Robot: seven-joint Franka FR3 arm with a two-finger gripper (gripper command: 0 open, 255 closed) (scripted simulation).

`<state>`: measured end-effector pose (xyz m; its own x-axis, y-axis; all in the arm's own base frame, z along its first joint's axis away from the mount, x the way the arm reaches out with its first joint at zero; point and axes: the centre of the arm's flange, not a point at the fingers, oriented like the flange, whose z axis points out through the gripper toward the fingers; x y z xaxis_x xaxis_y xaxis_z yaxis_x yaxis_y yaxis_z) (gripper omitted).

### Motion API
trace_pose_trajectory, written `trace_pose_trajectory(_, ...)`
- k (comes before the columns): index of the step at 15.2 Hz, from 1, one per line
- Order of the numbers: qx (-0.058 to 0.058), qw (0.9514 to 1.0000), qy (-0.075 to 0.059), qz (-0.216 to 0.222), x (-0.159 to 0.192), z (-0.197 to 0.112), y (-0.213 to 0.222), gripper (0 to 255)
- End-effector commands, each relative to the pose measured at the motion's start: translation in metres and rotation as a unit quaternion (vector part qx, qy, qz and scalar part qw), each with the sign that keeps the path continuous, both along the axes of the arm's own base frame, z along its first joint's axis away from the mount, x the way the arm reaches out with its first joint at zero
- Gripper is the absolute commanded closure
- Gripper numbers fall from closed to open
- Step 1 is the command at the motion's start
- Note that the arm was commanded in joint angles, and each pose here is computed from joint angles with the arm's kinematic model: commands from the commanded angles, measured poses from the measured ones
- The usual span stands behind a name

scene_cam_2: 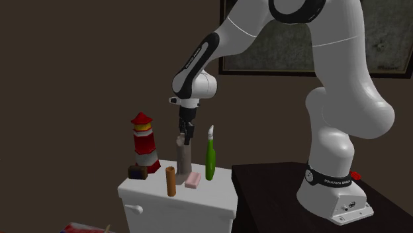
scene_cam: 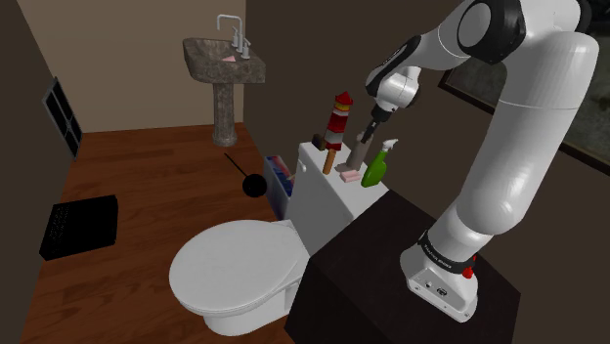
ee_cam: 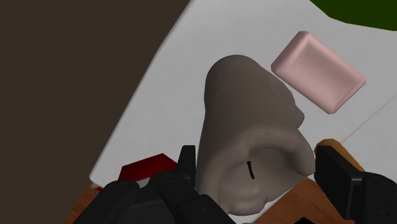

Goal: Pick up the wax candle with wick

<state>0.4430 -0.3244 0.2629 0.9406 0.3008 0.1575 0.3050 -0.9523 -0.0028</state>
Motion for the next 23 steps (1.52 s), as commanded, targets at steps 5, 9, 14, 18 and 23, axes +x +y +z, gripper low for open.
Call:
trace_pose_trajectory(5, 0.0, 1.0, 0.0, 0.0, 0.0, 0.0, 0.0, 255)
trace_pose_trajectory(9, 0.0, 1.0, 0.0, 0.0, 0.0, 0.0, 0.0, 255)
trace_pose_trajectory(14, 0.0, 1.0, 0.0, 0.0, 0.0, 0.026, 0.0, 255)
trace_pose_trajectory(18, 0.0, 1.0, 0.0, 0.0, 0.0, 0.047, 0.0, 255)
trace_pose_trajectory(23, 0.0, 1.0, 0.0, 0.0, 0.0, 0.074, 0.0, 255)
